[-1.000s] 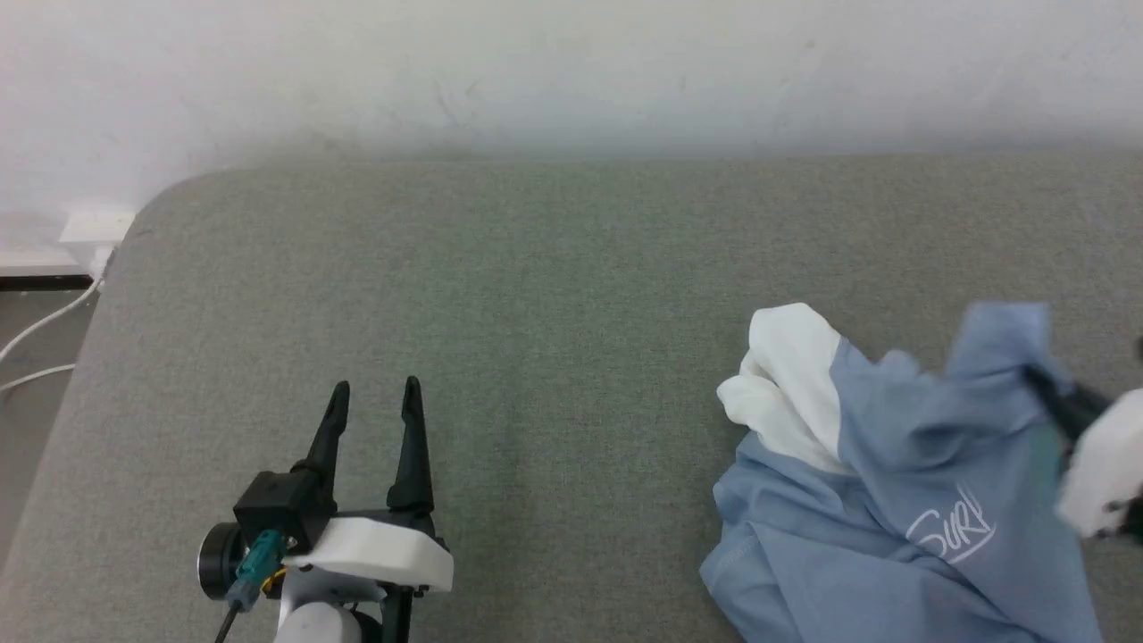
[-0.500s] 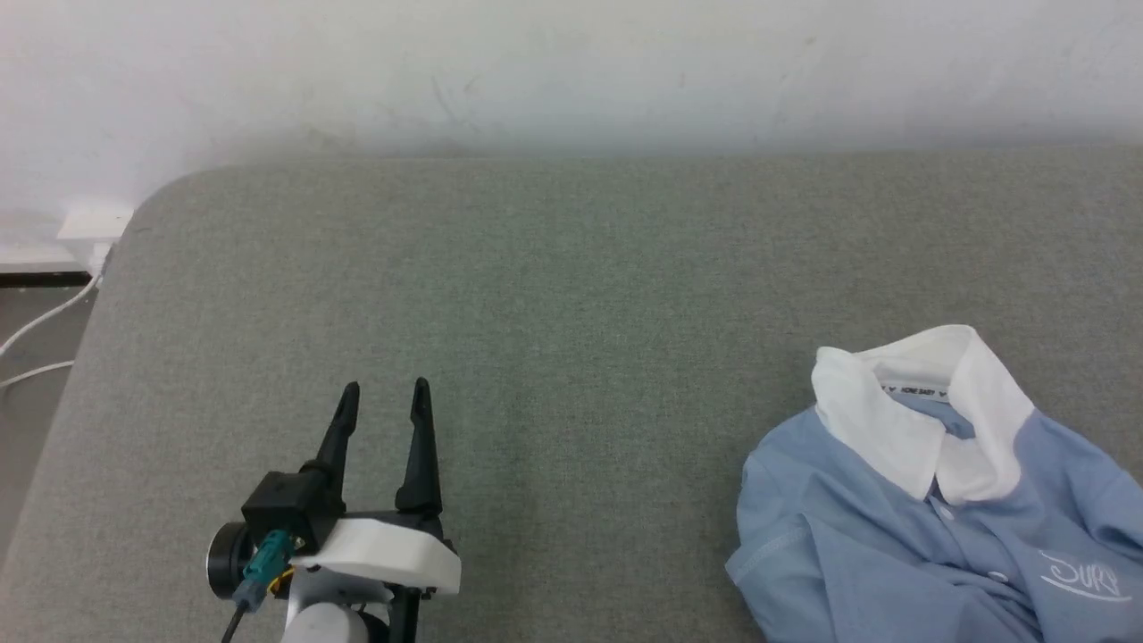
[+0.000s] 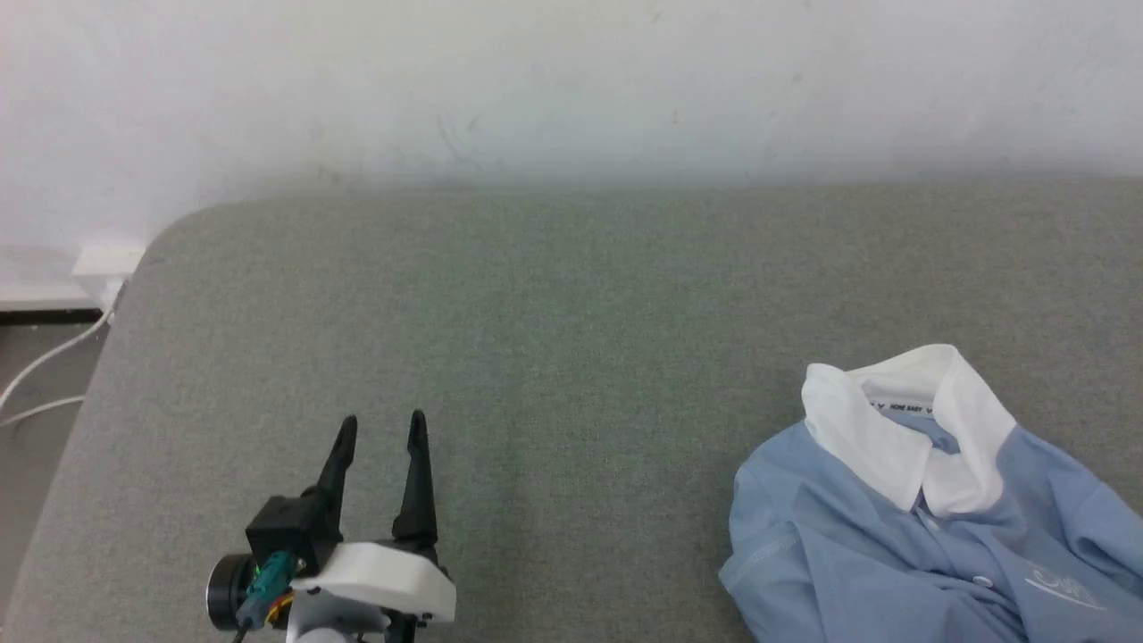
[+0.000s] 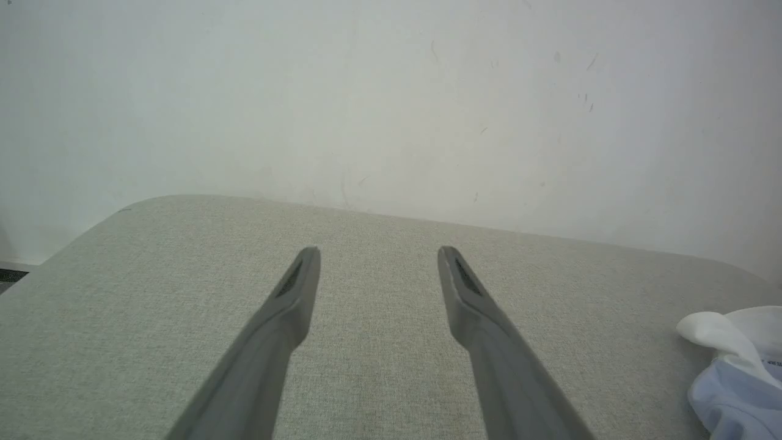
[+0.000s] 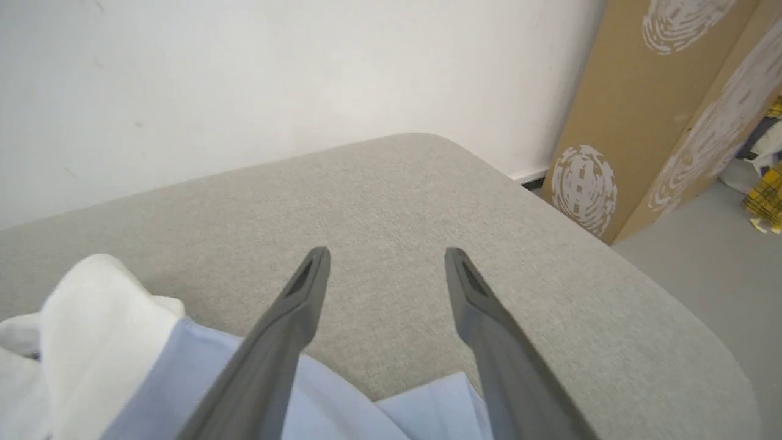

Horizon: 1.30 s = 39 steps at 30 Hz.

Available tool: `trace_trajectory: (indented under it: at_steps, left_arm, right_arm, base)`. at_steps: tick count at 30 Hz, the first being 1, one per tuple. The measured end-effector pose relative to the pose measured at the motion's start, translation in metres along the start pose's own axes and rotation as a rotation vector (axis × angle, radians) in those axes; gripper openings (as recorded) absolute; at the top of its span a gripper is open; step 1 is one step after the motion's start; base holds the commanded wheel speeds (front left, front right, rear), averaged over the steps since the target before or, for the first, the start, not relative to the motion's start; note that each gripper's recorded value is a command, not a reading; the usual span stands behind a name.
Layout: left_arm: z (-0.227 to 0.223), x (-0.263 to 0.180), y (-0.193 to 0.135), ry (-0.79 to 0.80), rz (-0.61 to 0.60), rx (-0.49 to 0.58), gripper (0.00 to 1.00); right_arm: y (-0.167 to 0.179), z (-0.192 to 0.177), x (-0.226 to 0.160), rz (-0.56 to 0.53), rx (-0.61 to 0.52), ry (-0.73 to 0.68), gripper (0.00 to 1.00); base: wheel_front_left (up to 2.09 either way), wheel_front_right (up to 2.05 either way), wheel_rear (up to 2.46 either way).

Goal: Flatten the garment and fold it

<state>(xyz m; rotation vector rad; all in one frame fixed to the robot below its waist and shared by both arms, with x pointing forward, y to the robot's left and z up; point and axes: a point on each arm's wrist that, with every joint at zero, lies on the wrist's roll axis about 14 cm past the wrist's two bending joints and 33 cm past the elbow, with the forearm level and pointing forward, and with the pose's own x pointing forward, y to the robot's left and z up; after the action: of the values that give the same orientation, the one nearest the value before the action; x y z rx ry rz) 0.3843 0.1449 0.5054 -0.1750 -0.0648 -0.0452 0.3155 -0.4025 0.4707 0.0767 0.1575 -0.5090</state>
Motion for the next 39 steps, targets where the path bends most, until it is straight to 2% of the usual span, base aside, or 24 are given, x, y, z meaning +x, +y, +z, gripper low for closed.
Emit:
trace_trajectory:
  at_steps: [4,11,16,20,22,32,39]
  left_arm:
    - [-0.002,-0.009,0.002,0.008,0.003,0.005,1.00]
    - [0.004,-0.015,0.002,0.000,0.005,0.015,1.00]
    - [0.005,-0.018,0.003,0.010,0.014,0.021,1.00]
    - [-0.003,-0.018,-0.009,0.062,-0.022,0.033,1.00]
    - [-0.011,-0.017,-0.026,0.101,-0.083,0.043,1.00]
    - [-0.033,-0.013,-0.165,0.274,-0.600,0.080,1.00]
    - [-0.064,-0.018,-0.219,0.461,-0.814,0.118,1.00]
  right_arm:
    - [0.050,0.023,-0.011,0.144,-0.020,-0.122,1.00]
    - [0.135,0.037,-0.058,0.405,-0.016,-0.199,1.00]
    - [0.168,0.041,-0.092,0.520,-0.005,-0.212,1.00]
    - [0.176,0.040,-0.108,0.551,0.008,-0.199,1.00]
    - [0.177,0.042,-0.111,0.550,0.015,-0.201,1.00]
    - [0.167,0.050,-0.104,0.503,0.012,-0.195,1.00]
    - [0.154,0.054,-0.090,0.441,0.003,-0.199,1.00]
  base:
    - [0.00,0.00,0.00]
    - [0.00,0.00,0.00]
    - [0.00,0.00,0.00]
    - [0.00,0.00,0.00]
    - [0.00,0.00,0.00]
    - [0.00,0.00,0.00]
    - [0.00,0.00,0.00]
